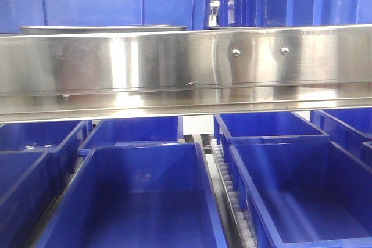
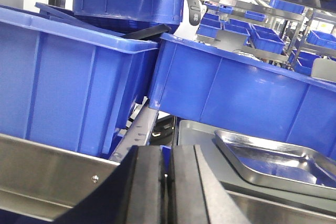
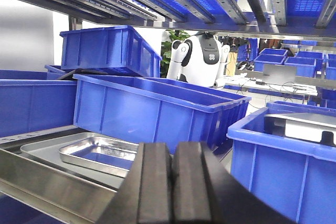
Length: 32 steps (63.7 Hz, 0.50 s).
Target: Stack silver trays without gaps
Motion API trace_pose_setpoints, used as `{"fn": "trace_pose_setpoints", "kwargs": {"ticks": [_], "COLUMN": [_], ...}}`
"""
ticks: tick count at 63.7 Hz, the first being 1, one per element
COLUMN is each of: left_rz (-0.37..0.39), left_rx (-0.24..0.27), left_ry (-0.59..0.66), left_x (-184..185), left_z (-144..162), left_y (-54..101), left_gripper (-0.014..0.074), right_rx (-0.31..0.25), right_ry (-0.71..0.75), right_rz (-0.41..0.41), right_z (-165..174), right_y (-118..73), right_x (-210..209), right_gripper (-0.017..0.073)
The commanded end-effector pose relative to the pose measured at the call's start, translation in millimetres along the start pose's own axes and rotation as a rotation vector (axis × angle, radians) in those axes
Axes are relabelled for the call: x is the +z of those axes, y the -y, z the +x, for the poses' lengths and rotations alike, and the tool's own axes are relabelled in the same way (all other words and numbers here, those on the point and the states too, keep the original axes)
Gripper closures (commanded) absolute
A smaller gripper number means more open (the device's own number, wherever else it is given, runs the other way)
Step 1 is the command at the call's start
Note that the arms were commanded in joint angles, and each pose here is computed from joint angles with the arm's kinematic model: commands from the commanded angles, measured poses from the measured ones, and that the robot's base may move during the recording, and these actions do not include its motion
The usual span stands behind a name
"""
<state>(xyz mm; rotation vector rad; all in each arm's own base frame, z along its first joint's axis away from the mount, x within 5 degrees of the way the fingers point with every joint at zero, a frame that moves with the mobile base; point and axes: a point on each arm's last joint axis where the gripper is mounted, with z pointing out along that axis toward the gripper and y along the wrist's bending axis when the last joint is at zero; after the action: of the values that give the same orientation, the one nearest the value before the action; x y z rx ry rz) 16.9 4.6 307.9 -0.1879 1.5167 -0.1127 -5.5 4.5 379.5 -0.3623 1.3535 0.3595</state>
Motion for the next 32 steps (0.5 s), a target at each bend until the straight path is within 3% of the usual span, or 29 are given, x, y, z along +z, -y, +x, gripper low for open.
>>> {"fn": "trace_pose_setpoints", "kwargs": {"ticks": [1, 17, 27, 32], "left_rz": [0.008, 0.025, 0.057, 0.068], "left_rx": [0.008, 0.03, 0.183, 0.235], "left_ry": [0.028, 0.076, 0.132, 0.106], "left_x": [1.3, 10.8, 15.2, 17.0], "left_z": [1.2, 14.5, 20.5, 27.0], "left_y": [0.2, -1.1, 1.0, 1.3], "left_gripper": [0.0582, 0.0582, 0.0582, 0.0582], "right_rx": [-0.015, -0.015, -0.015, -0.015], "right_ry": [0.017, 0.017, 0.017, 0.017], "right_rz": [0.011, 0.011, 0.011, 0.011], "right_z": [-1.3, -1.3, -1.3, -1.3], "right_y": [0.7, 0.7, 0.7, 0.7], "right_x": [-0.3, -0.3, -0.3, -0.3], "right_gripper": [0.0637, 0.0637, 0.0637, 0.0637]}}
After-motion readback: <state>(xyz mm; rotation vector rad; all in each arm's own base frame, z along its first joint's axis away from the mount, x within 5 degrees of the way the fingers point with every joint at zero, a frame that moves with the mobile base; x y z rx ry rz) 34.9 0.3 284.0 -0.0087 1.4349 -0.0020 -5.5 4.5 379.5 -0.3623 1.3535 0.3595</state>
